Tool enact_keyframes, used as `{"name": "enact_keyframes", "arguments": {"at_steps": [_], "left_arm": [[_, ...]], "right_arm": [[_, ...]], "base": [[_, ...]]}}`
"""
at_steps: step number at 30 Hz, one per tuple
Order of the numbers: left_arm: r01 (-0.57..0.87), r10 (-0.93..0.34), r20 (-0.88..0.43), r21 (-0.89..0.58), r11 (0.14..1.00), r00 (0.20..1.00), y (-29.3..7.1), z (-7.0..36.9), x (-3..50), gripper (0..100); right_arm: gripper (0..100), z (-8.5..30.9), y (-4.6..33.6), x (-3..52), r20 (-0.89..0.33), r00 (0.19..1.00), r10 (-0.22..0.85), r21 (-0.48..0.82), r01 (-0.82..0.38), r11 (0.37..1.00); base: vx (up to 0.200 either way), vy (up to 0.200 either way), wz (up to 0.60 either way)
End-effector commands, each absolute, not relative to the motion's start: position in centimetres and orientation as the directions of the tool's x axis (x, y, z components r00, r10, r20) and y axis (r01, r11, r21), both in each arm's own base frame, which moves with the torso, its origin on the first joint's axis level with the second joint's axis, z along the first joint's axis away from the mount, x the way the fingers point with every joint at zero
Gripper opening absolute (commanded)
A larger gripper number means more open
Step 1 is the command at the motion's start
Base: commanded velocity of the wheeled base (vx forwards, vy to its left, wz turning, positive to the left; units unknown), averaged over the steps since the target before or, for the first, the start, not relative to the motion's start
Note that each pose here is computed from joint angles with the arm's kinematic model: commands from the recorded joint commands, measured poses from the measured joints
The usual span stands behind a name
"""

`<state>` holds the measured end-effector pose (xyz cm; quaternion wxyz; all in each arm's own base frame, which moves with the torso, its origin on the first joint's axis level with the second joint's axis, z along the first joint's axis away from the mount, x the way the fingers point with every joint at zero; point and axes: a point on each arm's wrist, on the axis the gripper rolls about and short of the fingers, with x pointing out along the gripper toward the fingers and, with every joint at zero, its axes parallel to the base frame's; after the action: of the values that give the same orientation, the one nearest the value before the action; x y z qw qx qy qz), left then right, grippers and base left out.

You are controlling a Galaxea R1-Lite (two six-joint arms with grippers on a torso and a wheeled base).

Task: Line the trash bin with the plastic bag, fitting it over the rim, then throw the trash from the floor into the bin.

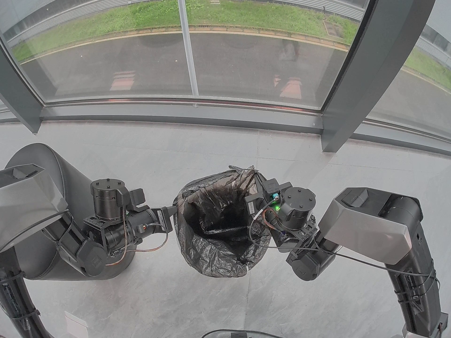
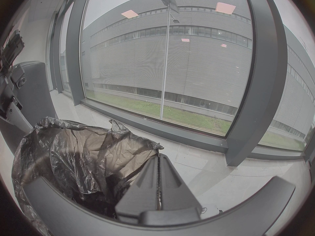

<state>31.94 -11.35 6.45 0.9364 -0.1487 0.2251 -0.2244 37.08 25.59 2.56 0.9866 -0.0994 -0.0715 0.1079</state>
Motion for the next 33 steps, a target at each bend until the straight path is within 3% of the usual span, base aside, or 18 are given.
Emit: {"name": "enact_keyframes", "arguments": {"at_steps": [1,16,17,33], "left_arm": [[0.356,-0.489,-0.352,-0.380,0.854,0.798,-11.7,6.1,32.9,0],[0.338,-0.478,-0.375,-0.381,0.861,0.795,-11.7,4.9,34.0,0],[0.336,-0.476,-0.375,-0.381,0.861,0.795,-11.7,4.9,34.0,0],[0.329,-0.469,-0.361,-0.387,0.862,0.806,-11.2,5.4,33.8,0]], "right_arm": [[0,2.7,25.3,37.7,0.128,0.965,0.227,-0.210,-0.198,0.958],[0,2.8,24.7,38.3,0.135,0.966,0.223,-0.209,-0.192,0.959],[100,2.8,24.7,38.4,0.136,0.965,0.223,-0.209,-0.192,0.959],[100,3.2,24.2,38.8,0.144,0.967,0.209,-0.199,-0.178,0.964]], "base": [[0.000,0.000,0.00],[0.000,0.000,0.00],[0.000,0.000,0.00],[0.000,0.000,0.00]]}}
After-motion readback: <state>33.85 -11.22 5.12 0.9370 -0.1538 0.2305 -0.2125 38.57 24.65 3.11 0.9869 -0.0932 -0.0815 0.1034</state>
